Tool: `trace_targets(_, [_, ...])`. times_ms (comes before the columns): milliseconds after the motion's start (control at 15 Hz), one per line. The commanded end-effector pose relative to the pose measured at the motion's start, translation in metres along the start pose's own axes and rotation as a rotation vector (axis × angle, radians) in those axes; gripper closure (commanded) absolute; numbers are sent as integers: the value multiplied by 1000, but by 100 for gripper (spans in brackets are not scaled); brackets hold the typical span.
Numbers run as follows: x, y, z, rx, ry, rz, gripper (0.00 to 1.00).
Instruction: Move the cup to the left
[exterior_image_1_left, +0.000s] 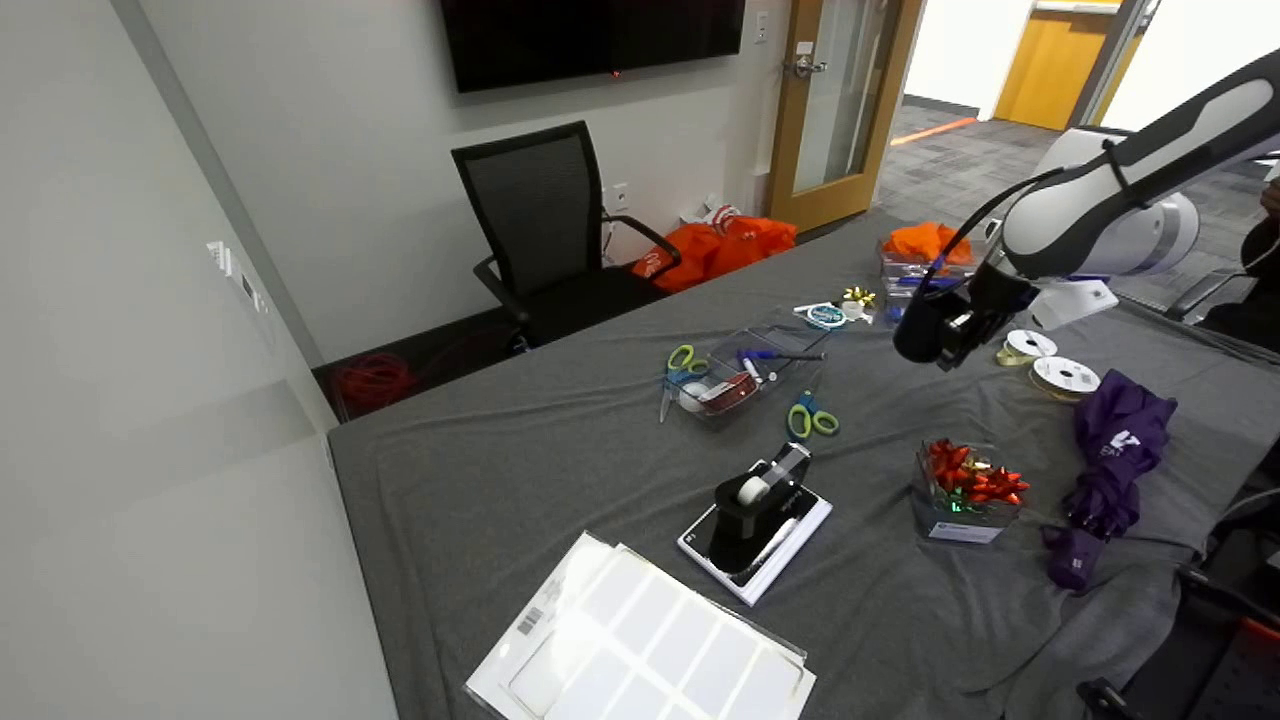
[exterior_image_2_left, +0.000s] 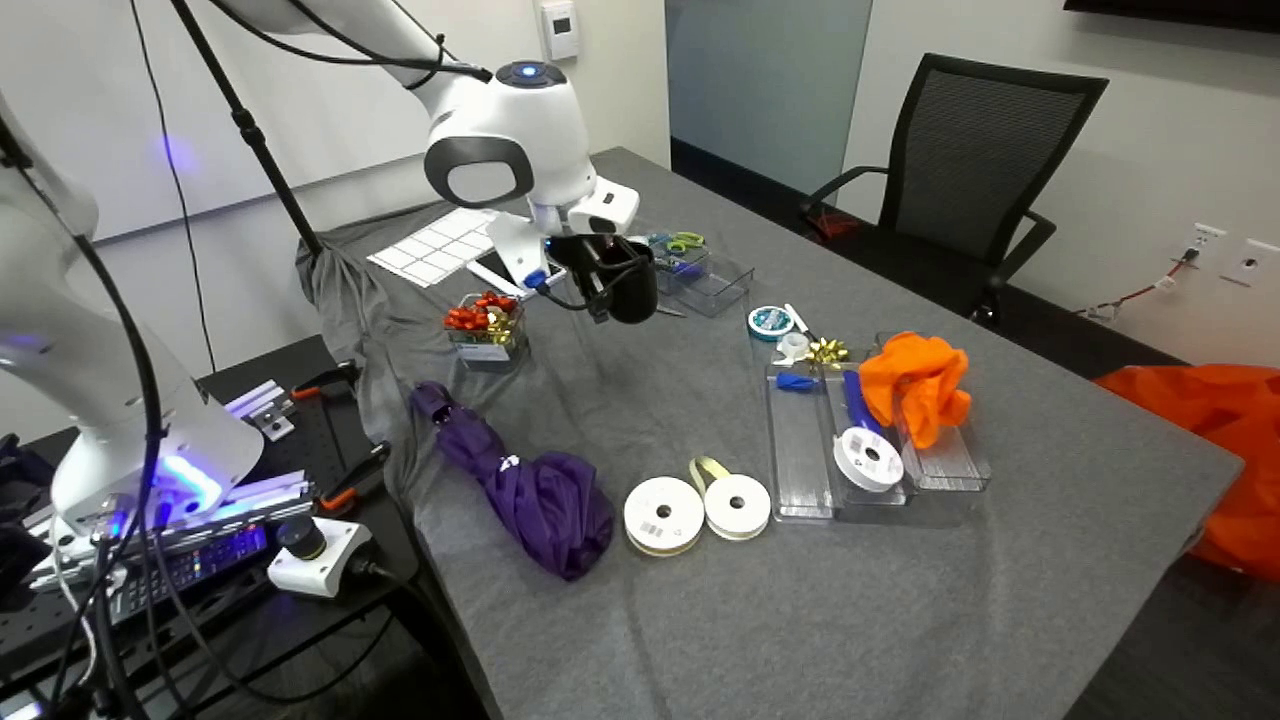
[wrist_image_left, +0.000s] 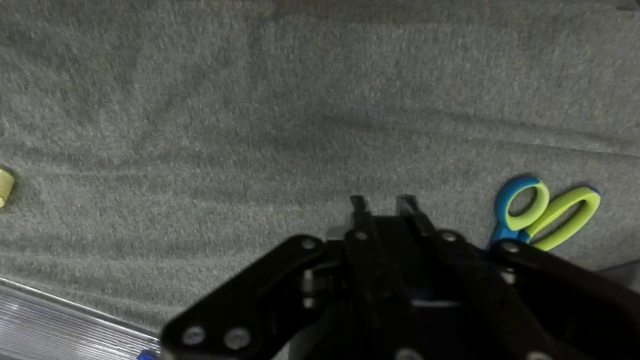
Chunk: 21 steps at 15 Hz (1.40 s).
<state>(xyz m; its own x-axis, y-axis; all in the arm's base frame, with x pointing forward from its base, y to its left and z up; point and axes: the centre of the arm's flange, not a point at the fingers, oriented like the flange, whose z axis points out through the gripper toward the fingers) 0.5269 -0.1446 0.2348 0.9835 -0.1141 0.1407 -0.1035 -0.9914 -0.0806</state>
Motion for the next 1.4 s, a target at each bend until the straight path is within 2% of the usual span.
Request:
trace_targets(0, [-3, -18, 7, -24, -11, -45, 95])
trace_targets(333, [-12, -62, 25, -60, -62, -182, 95])
trace_targets(733, [-25, -85, 47, -116, -33, -510, 95])
trace_targets(1000, [-23, -81, 64, -78, -42, -691, 95])
trace_targets(1200, [-26, -79, 73, -34, -104, -846, 95])
trace_targets(1333, [-30, -79, 78, -19, -112, -929, 95])
